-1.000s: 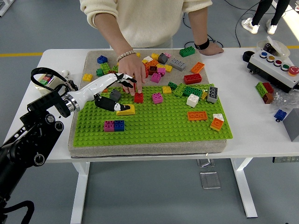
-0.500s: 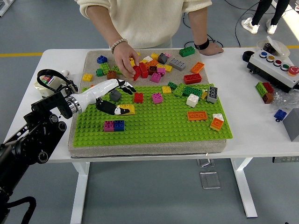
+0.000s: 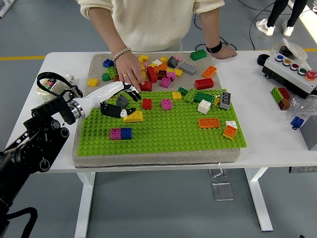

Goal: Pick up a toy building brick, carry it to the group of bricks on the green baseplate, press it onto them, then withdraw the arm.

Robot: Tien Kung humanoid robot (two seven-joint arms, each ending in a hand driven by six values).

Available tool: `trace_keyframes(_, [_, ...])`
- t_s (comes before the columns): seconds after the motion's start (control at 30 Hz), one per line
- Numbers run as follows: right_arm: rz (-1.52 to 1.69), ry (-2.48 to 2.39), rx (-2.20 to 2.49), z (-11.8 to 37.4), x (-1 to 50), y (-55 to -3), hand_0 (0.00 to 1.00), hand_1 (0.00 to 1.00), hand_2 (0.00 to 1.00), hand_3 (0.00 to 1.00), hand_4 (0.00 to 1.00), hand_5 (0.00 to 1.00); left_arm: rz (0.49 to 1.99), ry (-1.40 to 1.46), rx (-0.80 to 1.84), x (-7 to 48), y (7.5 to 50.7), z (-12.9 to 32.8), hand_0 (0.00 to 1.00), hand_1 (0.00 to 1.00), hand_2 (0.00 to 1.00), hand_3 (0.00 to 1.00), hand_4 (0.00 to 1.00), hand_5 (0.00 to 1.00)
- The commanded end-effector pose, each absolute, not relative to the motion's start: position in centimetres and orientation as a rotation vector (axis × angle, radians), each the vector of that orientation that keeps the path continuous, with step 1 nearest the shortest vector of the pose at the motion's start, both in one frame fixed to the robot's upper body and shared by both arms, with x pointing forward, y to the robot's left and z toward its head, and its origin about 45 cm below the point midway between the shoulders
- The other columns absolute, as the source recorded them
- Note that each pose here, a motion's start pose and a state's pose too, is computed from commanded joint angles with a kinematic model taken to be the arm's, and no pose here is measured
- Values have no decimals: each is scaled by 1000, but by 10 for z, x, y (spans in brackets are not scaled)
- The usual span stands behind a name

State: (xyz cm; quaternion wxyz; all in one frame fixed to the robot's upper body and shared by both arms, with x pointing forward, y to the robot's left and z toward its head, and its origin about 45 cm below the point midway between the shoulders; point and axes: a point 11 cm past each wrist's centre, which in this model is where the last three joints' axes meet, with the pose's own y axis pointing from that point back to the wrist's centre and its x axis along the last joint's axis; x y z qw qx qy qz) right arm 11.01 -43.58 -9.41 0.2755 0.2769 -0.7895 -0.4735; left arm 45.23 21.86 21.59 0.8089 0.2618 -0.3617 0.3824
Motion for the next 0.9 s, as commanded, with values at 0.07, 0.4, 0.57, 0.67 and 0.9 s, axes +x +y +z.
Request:
trace_keyframes(0.07, [-1279, -2125, 732, -95, 107, -436, 728, 655, 703, 569, 908, 499, 809, -767, 562, 451, 217, 214, 833, 749, 708, 779, 866, 95])
trace_keyframes(0.4, [-1296, -2119, 728, -97, 100, -435, 729, 656, 703, 570, 908, 500, 809, -771, 565, 453, 217, 216, 838, 758, 738, 796, 879, 93])
trace_keyframes(0.57, [-1302, -2113, 728, -97, 99, -437, 730, 656, 704, 570, 908, 499, 804, -777, 565, 454, 215, 218, 839, 762, 739, 797, 878, 92])
trace_keyframes(0.67, [-1309, -2116, 718, -97, 96, -437, 729, 656, 704, 570, 909, 500, 803, -773, 568, 454, 215, 216, 840, 762, 742, 795, 874, 90])
trace_keyframes(0.9, [-1312, -2119, 713, -97, 96, -436, 729, 658, 704, 573, 912, 501, 807, -771, 573, 455, 216, 217, 841, 760, 735, 791, 880, 79])
